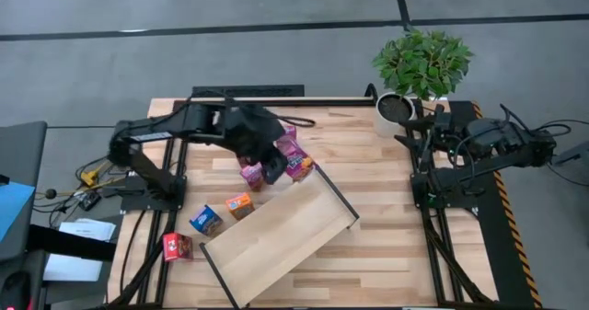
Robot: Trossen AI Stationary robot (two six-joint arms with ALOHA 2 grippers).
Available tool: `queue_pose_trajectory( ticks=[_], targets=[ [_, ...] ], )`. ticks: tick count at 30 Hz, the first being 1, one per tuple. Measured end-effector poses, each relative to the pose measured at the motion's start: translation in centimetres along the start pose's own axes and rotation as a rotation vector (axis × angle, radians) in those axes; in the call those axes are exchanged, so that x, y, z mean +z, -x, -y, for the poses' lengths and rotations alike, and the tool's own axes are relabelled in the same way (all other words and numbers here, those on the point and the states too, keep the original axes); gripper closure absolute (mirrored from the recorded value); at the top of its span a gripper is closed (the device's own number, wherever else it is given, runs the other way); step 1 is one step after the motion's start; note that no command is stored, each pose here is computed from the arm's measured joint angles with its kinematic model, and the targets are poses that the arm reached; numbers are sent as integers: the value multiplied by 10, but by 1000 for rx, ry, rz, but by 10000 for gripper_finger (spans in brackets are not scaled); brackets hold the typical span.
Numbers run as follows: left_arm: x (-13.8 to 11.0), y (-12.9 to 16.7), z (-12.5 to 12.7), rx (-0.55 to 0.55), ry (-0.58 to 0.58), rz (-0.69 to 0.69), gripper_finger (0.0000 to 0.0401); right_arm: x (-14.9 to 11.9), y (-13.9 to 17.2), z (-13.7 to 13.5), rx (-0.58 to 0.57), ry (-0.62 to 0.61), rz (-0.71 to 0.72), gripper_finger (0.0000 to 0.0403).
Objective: Stack cereal on shelf
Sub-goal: Put the left purple cereal box onto the shelf
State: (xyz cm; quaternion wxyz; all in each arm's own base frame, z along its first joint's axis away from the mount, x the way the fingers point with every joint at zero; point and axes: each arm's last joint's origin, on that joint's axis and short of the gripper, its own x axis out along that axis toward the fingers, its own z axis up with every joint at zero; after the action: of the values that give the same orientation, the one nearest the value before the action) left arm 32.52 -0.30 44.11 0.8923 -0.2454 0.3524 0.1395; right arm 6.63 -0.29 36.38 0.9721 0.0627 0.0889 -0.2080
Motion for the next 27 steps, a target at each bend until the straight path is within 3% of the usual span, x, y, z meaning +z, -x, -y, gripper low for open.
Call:
queue_pose_trajectory(
  ticks=[5, 14, 21, 27],
  targets=[
    [10, -26, 15, -6, 4, -82, 312, -3, 0, 1, -6, 11, -24, 158],
    [-5, -77, 23, 94, -9, -235, 312, -5, 0, 1, -9, 19, -41, 158],
    [-10, -79, 31, 181, -20, -180, 312, -6, 0, 1, -12, 27, -51, 158],
    [-14, -84, 37, 167, -42, -177, 312, -6, 0, 2, -12, 30, -55, 158]
  ],
)
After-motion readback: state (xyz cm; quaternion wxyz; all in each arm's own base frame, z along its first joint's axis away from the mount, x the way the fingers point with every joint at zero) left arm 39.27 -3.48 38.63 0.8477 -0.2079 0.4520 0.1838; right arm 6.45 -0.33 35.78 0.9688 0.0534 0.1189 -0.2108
